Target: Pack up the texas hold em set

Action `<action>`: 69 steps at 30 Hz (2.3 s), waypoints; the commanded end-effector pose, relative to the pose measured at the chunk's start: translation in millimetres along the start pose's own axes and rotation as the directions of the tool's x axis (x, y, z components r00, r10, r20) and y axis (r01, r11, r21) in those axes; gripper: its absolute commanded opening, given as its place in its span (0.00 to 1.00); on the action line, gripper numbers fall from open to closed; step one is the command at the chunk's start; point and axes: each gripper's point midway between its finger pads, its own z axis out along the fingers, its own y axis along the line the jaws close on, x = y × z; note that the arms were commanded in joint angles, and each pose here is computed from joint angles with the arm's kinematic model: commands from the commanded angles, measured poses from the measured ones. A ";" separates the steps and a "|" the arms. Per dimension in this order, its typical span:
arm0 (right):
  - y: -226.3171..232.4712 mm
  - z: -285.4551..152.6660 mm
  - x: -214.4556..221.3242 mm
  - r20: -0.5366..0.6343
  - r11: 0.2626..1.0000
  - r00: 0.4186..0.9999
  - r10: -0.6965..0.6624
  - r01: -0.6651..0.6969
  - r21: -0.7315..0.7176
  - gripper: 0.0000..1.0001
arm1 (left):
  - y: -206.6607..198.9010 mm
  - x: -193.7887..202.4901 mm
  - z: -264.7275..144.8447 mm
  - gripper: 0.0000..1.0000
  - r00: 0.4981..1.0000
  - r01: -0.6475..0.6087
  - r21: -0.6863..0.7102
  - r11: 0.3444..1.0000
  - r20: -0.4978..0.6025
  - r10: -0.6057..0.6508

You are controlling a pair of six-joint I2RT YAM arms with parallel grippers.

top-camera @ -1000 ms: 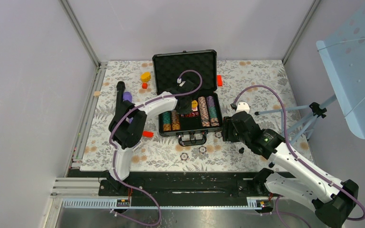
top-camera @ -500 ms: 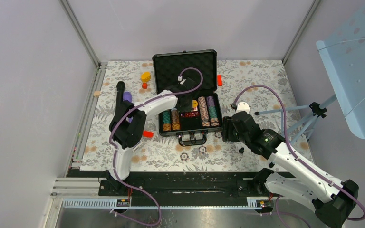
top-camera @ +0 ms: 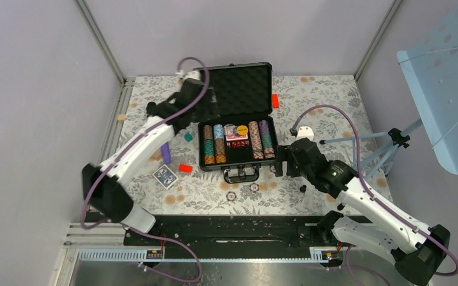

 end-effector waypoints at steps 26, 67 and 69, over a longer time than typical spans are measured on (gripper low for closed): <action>-14.6 13.5 -7.3 -0.048 0.987 0.991 0.126 -0.120 0.111 1.00 | 207.7 19.4 -91.8 0.99 0.884 0.441 -0.015 0.897 0.178 -0.432; -30.5 151.5 74.2 -0.222 0.932 0.963 0.155 -0.069 0.355 0.68 | 186.2 47.0 -92.0 0.99 0.925 0.303 0.136 0.943 0.195 -0.326; -32.8 152.2 79.0 -0.232 0.926 0.959 0.165 -0.070 0.371 0.65 | 186.3 47.1 -91.8 0.99 0.925 0.303 0.136 0.943 0.196 -0.326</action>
